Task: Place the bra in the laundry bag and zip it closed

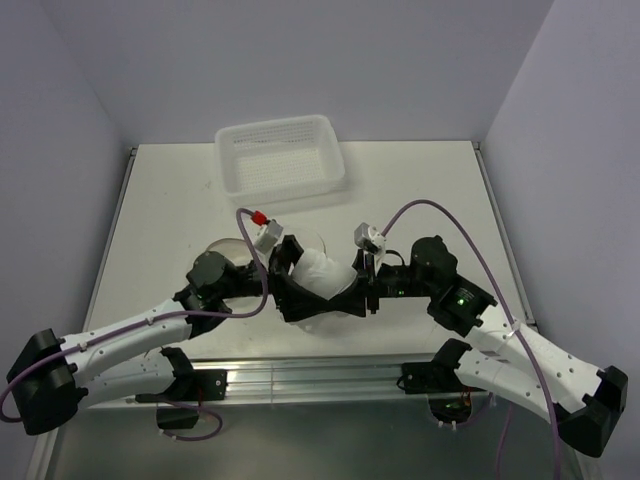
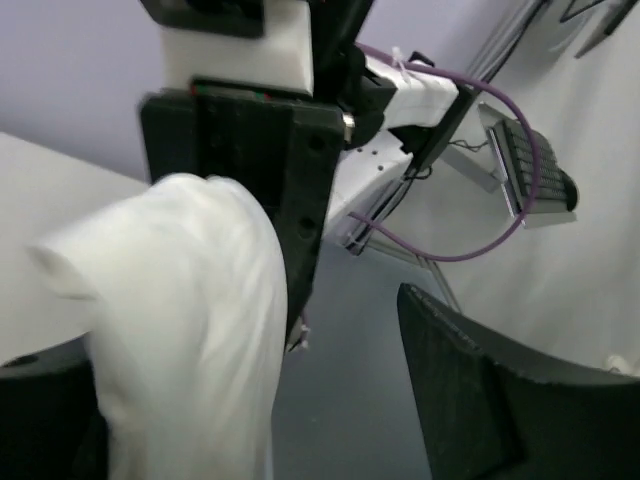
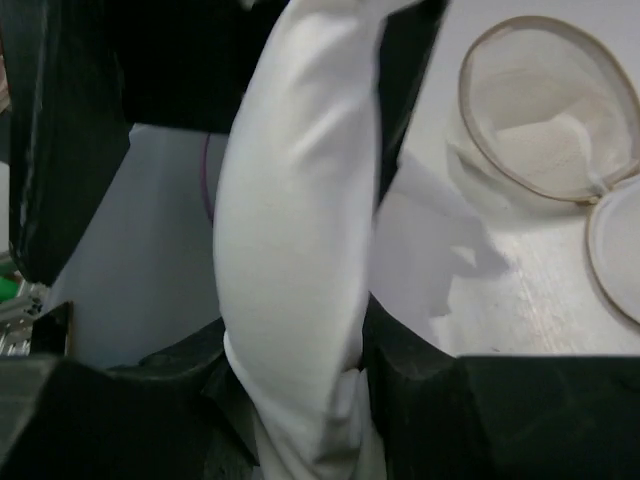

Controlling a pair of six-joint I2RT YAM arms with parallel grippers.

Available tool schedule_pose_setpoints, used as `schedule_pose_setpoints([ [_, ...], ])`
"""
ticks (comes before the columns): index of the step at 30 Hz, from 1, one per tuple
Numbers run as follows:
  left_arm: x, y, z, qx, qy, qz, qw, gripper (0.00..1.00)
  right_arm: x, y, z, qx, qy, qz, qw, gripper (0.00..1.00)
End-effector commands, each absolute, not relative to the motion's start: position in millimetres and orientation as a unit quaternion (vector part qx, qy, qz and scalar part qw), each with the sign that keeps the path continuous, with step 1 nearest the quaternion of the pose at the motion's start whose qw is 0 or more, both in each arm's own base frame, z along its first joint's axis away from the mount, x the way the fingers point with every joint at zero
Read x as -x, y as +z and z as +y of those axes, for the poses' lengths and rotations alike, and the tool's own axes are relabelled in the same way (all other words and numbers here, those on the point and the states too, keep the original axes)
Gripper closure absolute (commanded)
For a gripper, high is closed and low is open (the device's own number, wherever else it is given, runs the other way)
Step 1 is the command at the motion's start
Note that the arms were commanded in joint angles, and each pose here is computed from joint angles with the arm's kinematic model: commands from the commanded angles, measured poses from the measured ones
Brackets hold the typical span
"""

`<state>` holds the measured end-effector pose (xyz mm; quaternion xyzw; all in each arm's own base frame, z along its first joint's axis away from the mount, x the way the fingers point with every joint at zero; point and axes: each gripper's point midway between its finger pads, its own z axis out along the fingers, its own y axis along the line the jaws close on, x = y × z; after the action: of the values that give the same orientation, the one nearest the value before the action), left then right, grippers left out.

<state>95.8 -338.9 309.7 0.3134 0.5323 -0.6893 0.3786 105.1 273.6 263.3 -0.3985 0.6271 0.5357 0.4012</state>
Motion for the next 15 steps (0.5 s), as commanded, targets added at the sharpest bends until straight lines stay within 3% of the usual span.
schedule_pose_setpoints([
  [1, -116, 344, -335, -0.286, -0.662, 0.526, 0.451, 0.16, -104, 274, 279, 0.410, 0.541, 0.604, 0.418, 0.99],
  [6, -132, 346, -325, -0.256, -0.622, 0.564, 0.480, 0.02, -109, 276, 279, 0.403, 0.533, 0.610, 0.425, 1.00],
  [11, -135, 350, -313, -0.247, -0.595, 0.580, 0.498, 0.02, -116, 283, 281, 0.389, 0.533, 0.610, 0.439, 1.00],
  [15, -182, 310, -280, -0.160, -0.457, 0.698, 0.527, 0.04, -126, 285, 280, 0.375, 0.515, 0.623, 0.454, 1.00],
])
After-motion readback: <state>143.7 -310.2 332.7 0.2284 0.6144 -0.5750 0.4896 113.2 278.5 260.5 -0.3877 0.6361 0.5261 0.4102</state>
